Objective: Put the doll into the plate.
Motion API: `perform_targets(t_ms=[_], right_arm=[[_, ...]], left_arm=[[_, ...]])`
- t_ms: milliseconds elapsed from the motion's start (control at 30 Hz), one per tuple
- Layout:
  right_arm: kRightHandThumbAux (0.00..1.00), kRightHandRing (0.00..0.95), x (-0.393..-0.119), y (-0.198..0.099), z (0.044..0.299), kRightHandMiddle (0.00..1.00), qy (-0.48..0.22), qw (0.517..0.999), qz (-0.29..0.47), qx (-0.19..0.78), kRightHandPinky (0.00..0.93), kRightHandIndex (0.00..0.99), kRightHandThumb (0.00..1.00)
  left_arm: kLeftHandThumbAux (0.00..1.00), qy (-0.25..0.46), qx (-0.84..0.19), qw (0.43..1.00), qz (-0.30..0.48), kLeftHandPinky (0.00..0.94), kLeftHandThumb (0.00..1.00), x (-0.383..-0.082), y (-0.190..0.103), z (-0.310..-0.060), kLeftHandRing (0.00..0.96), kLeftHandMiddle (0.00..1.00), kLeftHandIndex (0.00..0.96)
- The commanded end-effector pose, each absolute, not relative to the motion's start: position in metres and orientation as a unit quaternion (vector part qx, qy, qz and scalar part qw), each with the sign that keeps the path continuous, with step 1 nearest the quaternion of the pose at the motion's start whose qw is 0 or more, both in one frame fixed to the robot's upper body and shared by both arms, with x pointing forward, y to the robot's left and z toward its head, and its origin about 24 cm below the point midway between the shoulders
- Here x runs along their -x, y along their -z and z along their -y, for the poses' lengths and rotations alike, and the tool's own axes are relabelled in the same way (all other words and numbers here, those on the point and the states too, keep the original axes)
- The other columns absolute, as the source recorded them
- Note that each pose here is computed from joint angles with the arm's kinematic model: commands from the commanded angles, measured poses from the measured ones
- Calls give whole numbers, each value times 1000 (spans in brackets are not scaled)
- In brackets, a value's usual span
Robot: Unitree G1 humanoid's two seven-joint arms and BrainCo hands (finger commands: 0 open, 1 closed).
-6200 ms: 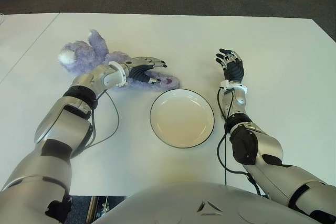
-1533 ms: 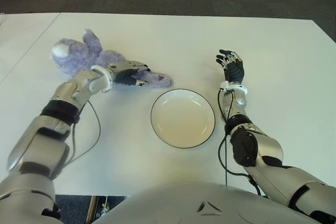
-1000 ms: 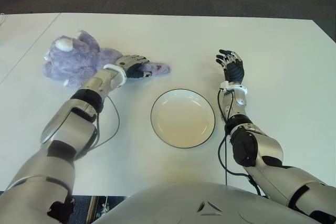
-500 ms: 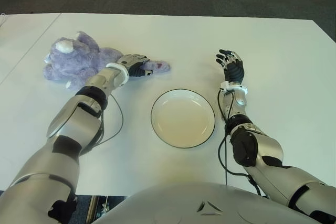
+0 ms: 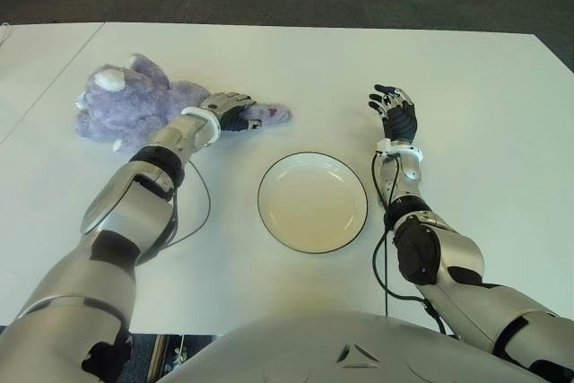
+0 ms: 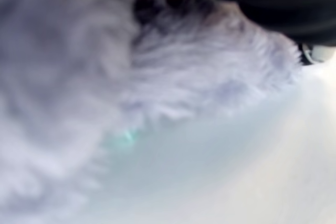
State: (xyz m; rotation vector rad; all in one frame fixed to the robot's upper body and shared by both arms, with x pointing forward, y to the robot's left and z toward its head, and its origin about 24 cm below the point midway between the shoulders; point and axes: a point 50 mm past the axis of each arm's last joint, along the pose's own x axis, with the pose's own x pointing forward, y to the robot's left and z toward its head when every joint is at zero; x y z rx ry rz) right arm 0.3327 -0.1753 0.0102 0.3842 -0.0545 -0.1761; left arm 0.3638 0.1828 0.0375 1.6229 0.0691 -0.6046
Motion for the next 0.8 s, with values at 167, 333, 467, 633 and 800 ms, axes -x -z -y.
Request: perform_targets(t_ms=[167,333,467,633,800], right_arm=[[730,366,-235,99,165,335,150,935,-210,-245,314,419,729],[730,368,-236,99,165,340,150,935,-211,-241,318,419,728],[730,380,-236,99,165,342,151,934,-211,-243,334,419,729],[730,387,-236,99,165,338,152,934,-209,-247,319,419,730],[730,386,-235,99,165,337,152,935,-208,-246,326,419,730]], left_arm=[[343,303,-696,651,-19,498,523,-342,-8,-179,352,270,251],[545,248,-724,644,18,573,673,-346,-12,-177,509,480,370],[686,204,-737,644,26,783,734,-347,-9,-176,731,717,438],[692,185,-730,657,32,832,739,-345,-7,-177,780,780,440],[695,170,-709,683,47,774,742,-344,-8,-176,802,806,441]])
